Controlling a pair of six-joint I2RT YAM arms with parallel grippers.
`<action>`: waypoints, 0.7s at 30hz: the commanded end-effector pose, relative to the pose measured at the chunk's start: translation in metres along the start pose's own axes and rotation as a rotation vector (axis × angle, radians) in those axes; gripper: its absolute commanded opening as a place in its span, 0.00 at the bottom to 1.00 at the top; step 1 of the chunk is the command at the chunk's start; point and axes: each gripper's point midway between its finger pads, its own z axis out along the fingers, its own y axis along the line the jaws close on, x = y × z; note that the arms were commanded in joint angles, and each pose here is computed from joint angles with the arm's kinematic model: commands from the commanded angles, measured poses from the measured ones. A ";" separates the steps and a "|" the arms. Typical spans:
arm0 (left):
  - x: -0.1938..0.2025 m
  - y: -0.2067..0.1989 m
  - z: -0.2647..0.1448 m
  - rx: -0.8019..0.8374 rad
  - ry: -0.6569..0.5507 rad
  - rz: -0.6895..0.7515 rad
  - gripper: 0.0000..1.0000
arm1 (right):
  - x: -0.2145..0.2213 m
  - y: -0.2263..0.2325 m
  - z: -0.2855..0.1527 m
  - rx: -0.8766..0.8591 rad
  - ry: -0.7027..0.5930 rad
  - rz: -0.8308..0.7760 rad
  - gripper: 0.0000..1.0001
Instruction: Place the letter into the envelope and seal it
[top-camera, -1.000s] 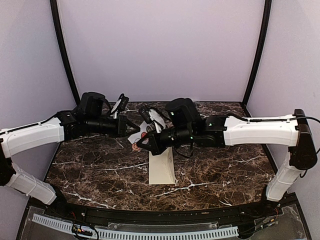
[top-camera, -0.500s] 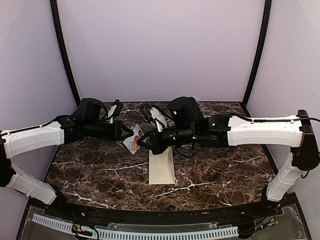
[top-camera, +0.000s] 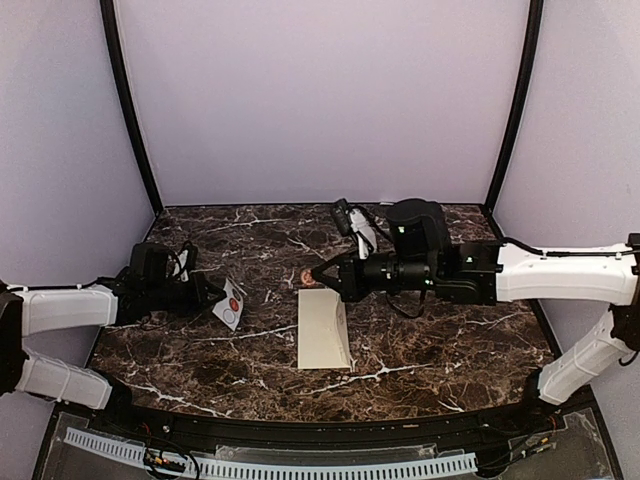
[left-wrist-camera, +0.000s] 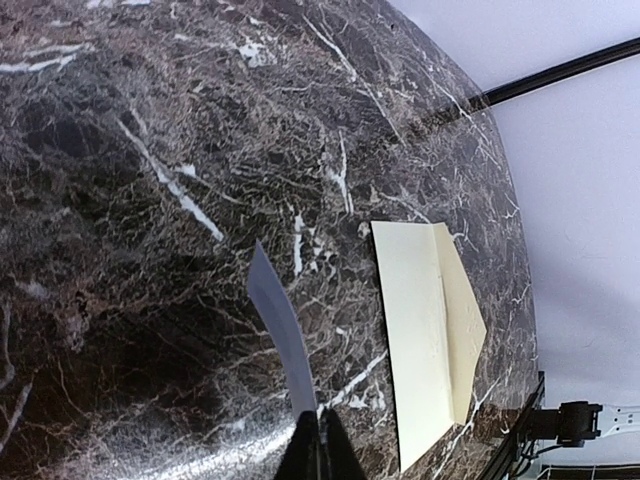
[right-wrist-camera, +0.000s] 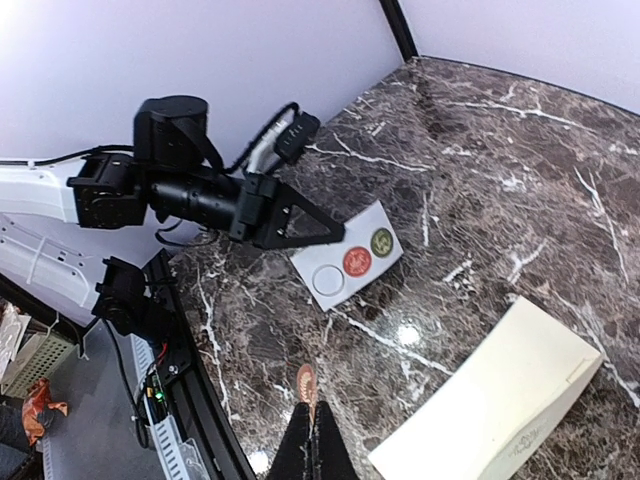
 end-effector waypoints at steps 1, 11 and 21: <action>-0.018 -0.001 -0.006 0.026 -0.077 -0.003 0.12 | -0.013 -0.011 -0.015 0.002 -0.090 0.054 0.00; -0.030 0.041 -0.034 -0.266 -0.134 0.011 0.75 | -0.001 -0.050 -0.039 0.076 -0.116 0.110 0.00; -0.045 -0.033 -0.043 -0.079 -0.120 0.136 0.58 | 0.000 -0.071 -0.065 0.134 -0.198 0.166 0.00</action>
